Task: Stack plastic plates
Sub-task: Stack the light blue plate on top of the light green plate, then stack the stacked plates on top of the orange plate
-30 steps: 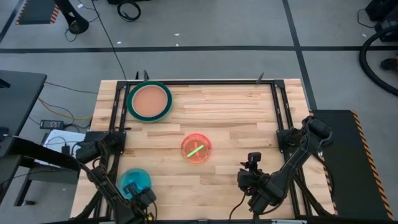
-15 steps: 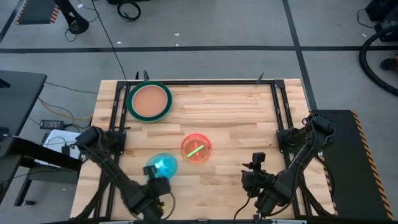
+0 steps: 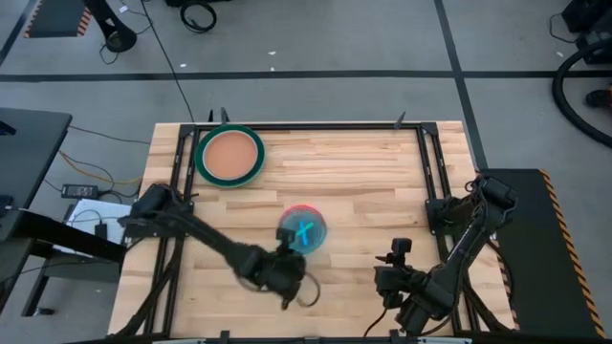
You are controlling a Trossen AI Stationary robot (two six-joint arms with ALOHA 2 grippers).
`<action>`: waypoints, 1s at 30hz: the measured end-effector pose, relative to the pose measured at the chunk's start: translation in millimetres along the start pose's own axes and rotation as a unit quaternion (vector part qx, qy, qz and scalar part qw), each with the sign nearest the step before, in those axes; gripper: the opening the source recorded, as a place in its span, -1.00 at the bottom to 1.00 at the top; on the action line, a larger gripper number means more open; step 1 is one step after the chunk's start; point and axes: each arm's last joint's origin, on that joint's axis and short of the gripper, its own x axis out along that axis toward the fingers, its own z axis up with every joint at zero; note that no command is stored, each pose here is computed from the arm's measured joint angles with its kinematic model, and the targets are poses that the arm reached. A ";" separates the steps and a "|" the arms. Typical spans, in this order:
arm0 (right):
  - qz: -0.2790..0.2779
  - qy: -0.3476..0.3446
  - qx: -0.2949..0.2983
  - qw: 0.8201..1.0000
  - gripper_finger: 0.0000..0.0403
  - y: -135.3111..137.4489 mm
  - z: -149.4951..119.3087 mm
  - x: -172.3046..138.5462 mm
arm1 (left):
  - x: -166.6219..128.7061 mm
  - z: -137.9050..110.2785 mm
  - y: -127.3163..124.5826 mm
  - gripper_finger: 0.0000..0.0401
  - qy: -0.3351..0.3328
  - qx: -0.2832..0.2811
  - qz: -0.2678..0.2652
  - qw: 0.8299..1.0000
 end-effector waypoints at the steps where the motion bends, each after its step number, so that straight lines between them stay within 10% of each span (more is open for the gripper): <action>1: 0.003 -0.001 0.003 1.000 -0.29 1.0 -1.0 -1.1 | 9.0 0.5 4.0 -1.00 0.000 0.006 0.003 1.000; 19: 0.037 0.007 0.052 0.998 -0.29 9.7 -7.5 -8.5 | 43.4 -11.8 8.8 -0.89 0.053 0.015 -0.047 0.997; 30: 0.060 0.015 0.068 0.996 -0.29 13.2 -5.1 -7.8 | 18.7 -13.8 6.4 -0.19 0.044 -0.028 -0.085 0.995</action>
